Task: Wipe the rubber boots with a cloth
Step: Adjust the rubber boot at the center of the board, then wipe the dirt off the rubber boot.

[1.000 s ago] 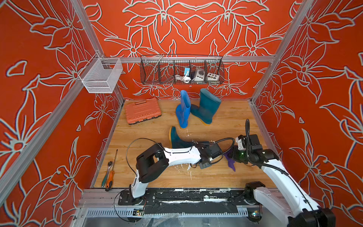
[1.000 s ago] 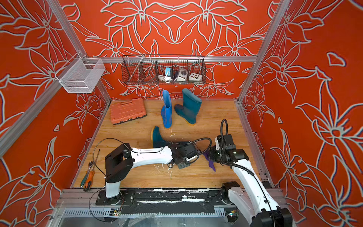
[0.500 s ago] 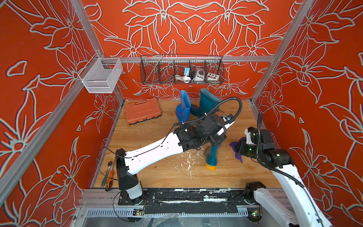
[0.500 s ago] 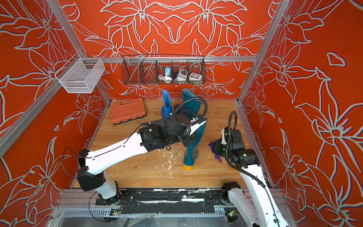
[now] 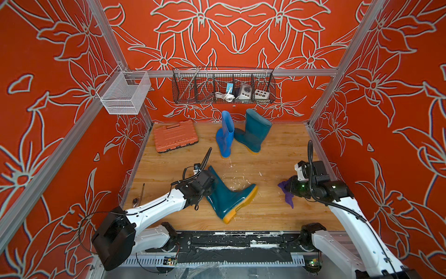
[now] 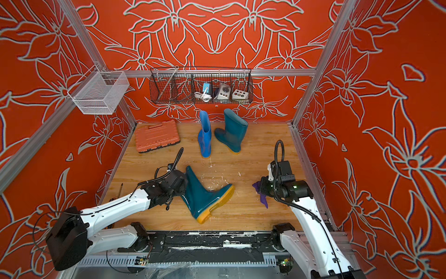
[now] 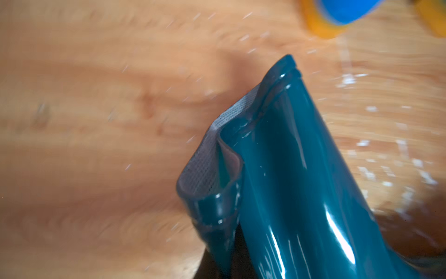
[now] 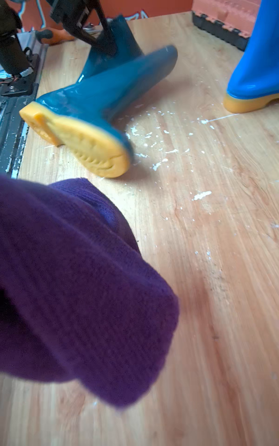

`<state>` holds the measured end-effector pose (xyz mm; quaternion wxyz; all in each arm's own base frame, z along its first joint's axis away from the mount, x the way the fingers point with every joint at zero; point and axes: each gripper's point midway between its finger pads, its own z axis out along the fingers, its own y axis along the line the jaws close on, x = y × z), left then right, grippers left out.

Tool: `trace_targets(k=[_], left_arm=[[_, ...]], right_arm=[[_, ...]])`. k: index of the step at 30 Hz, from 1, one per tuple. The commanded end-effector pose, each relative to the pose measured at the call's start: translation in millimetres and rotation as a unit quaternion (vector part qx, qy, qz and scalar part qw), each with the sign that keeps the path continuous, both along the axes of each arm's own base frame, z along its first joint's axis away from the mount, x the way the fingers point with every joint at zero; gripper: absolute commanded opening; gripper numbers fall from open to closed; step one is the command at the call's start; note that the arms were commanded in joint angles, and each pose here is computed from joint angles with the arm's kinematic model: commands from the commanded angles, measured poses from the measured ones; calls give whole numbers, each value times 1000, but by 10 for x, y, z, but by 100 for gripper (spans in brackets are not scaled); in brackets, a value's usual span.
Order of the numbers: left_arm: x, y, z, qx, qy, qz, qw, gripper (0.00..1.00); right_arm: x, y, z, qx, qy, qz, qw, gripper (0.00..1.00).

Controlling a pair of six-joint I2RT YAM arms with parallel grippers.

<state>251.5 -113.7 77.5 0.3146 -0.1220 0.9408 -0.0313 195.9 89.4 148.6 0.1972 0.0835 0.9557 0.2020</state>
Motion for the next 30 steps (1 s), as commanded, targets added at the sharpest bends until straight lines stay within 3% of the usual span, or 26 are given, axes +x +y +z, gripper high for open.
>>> trace_targets(k=[1,3,4,7,9,12,14,16,19,23,30], left_arm=[[72,103,178,-63,-32,84,994,5],[51,137,178,-59,-22,78,995,41],[43,149,199,-53,-15,69,996,53],[-31,276,264,-20,23,59,998,68],[-95,359,283,-14,54,55,997,71],[-182,243,264,-46,81,1,996,68],[-284,-26,210,-102,97,-65,988,56],[-397,-231,111,-154,111,-92,978,43],[-515,-564,17,-172,105,-142,969,34],[-600,-1233,71,-221,85,-238,942,28],[-523,-2226,126,-260,88,-351,895,29]], right_arm=[[-21,176,-61,13,7,23,1000,0],[-42,345,-127,18,15,49,999,0],[-57,463,-169,21,19,68,997,0],[-101,838,-283,36,29,125,991,0],[-147,1076,-322,33,26,179,983,0],[-215,1321,-372,4,21,250,968,0],[-259,1457,-439,2,25,281,959,0],[-280,1551,-512,12,31,292,956,0],[-222,1607,-634,15,36,285,958,0],[19,1561,-689,0,45,263,964,0],[597,1319,-549,6,43,209,977,0]])
